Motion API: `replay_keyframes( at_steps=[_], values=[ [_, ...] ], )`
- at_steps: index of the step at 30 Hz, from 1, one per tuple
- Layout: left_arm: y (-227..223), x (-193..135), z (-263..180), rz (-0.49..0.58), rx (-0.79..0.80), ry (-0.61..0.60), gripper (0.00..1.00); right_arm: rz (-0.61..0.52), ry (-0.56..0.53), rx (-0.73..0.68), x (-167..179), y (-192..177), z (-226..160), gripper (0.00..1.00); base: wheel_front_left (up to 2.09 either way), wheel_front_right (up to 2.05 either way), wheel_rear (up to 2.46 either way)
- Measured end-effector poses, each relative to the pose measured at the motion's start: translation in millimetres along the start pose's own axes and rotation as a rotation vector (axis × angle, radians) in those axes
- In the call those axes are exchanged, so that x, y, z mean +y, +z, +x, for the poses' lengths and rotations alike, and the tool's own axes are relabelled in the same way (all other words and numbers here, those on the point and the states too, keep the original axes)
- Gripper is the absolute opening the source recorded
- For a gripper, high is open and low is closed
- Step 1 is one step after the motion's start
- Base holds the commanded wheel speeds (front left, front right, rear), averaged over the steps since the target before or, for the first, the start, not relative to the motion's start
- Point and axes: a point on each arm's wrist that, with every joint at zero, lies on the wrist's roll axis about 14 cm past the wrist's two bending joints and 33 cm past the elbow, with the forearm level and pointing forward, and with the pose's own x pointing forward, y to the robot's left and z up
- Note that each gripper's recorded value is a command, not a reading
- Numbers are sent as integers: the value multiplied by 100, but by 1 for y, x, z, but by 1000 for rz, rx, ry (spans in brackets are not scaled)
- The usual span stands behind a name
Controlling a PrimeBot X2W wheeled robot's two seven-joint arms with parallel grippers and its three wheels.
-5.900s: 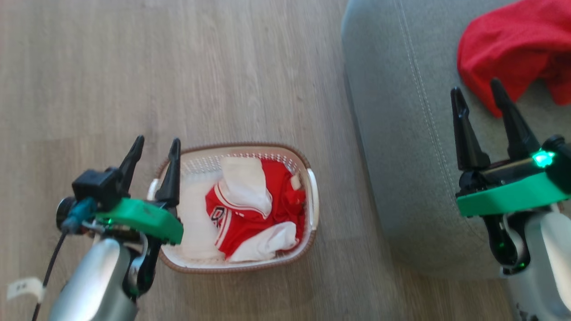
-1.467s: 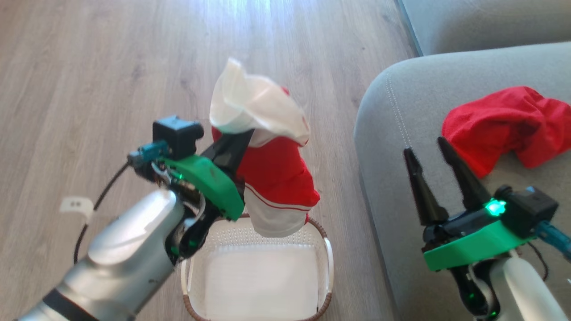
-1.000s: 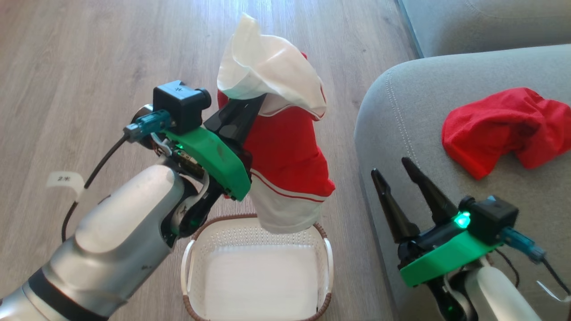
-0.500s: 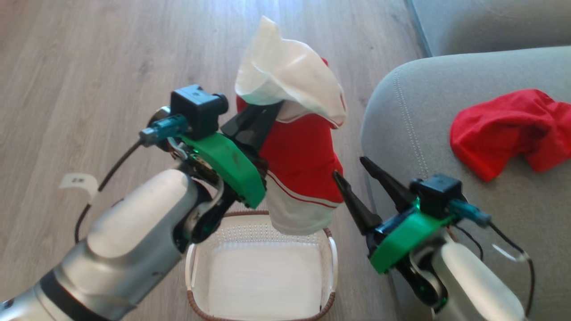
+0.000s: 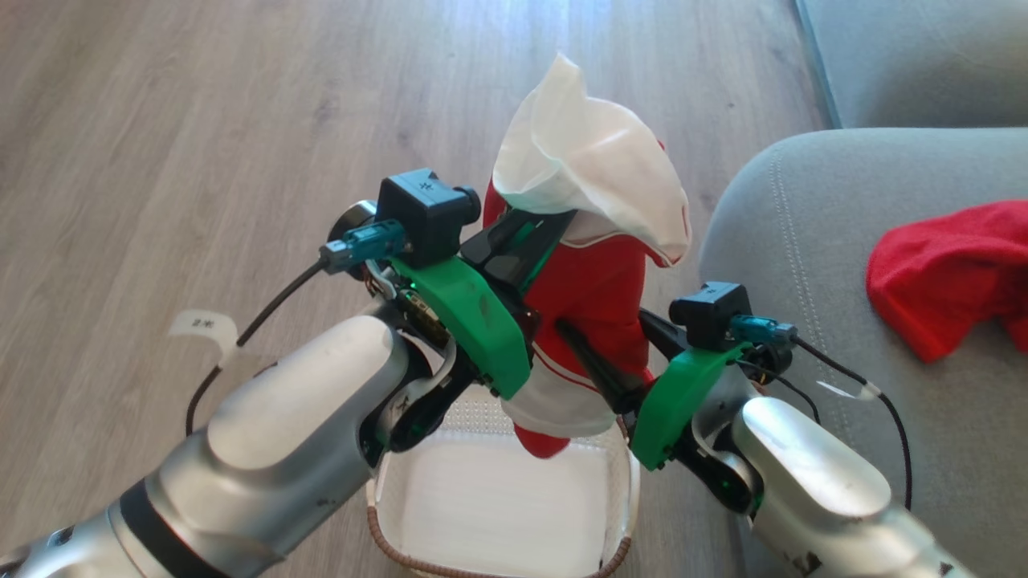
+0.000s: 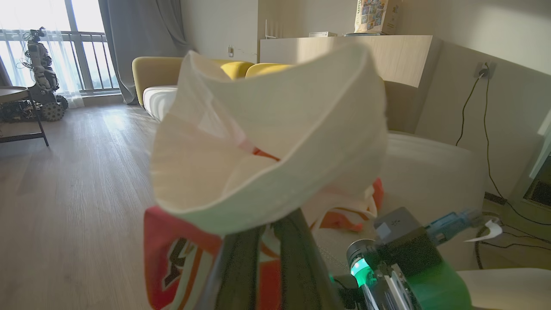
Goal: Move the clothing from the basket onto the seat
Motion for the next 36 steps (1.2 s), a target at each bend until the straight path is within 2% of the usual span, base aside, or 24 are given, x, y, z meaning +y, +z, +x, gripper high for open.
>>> replay_keyframes(
  at_steps=[4, 5, 6, 7, 8, 19, 27, 34, 35, 36],
  values=[
    [1, 0, -4, 5, 3, 4, 0, -3, 24, 19, 5, -4, 9, 100, 0, 0, 0],
    [0, 0, -5, 6, 6, 3, 0, -2, 23, 18, 4, -5, 10, 96, 0, 0, 0],
    [-1, -1, -6, 7, 8, 2, 0, 0, 20, 13, 3, -4, 12, 60, 0, 0, 0],
    [-1, -1, -6, 7, 9, 3, 0, 2, 15, 5, 2, -3, 13, 33, 0, 0, 0],
    [-1, -1, -6, 7, 9, 3, 0, 2, 15, 5, 2, -3, 13, 0, 0, 0, 0],
    [-4, 5, -9, 8, 21, 22, 0, 22, 18, -49, 3, 6, 22, 0, 0, 0, 0],
    [-9, 15, -10, -4, 25, 45, 0, 32, -67, -216, -26, 57, 14, 0, 0, 0, 0],
    [-41, 7, -18, -46, 96, 34, 0, 50, -161, -292, -50, 65, -12, 0, 0, 0, 0],
    [-44, 5, -18, -52, 104, 28, 12, 52, -173, -301, -53, 66, -16, 0, 0, 0, 0],
    [-47, 3, -18, -57, 110, 23, 36, 51, -184, -311, -56, 68, -19, 0, 0, 0, 0]
  ],
)
